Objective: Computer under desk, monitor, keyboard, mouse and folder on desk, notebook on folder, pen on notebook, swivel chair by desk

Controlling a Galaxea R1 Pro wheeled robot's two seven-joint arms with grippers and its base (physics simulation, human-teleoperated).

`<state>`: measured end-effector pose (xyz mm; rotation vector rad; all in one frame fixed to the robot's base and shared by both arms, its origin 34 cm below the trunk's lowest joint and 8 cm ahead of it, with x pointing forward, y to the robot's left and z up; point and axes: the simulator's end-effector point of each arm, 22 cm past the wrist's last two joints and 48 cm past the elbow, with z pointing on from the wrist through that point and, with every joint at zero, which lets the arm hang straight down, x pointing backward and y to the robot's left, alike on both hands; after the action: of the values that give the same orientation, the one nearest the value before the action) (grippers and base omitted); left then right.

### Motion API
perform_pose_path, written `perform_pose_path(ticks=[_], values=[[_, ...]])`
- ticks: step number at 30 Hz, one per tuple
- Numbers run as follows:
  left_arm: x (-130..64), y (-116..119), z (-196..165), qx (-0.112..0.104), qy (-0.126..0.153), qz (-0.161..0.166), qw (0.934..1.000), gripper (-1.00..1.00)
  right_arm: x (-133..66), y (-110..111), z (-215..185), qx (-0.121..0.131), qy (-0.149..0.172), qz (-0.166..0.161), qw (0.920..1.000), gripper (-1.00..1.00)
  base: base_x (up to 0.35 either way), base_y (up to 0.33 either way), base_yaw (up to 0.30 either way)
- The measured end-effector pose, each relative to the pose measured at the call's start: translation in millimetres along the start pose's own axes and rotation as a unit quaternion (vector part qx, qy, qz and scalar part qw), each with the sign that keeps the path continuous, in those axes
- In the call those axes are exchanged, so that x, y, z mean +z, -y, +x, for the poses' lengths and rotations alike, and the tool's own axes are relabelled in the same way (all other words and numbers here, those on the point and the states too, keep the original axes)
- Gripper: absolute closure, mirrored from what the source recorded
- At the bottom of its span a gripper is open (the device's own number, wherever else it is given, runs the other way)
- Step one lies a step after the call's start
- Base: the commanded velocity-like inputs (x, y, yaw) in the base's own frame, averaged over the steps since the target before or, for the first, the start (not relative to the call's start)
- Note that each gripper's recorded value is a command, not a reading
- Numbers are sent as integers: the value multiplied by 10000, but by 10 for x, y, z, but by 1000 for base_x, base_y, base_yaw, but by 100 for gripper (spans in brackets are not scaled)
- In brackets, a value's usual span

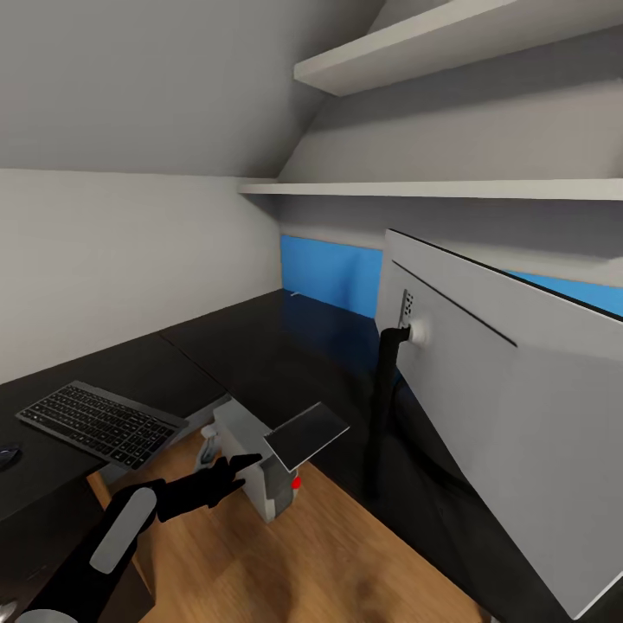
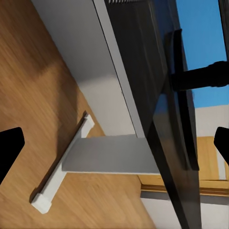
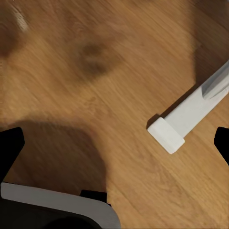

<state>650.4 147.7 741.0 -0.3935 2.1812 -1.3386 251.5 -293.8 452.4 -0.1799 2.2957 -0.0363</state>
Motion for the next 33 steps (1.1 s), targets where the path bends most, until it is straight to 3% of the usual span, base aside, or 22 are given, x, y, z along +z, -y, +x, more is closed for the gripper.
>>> perform_pose_path(ticks=[24, 33], values=[[38, 33, 31, -26, -12, 40, 10000, -100, 6, -65, -10, 38, 11, -28, 10000, -100, 30, -27, 0], [39, 32, 33, -26, -14, 39, 10000, -100, 6, -65, -11, 38, 12, -28, 10000, -100, 0, -150, 0]])
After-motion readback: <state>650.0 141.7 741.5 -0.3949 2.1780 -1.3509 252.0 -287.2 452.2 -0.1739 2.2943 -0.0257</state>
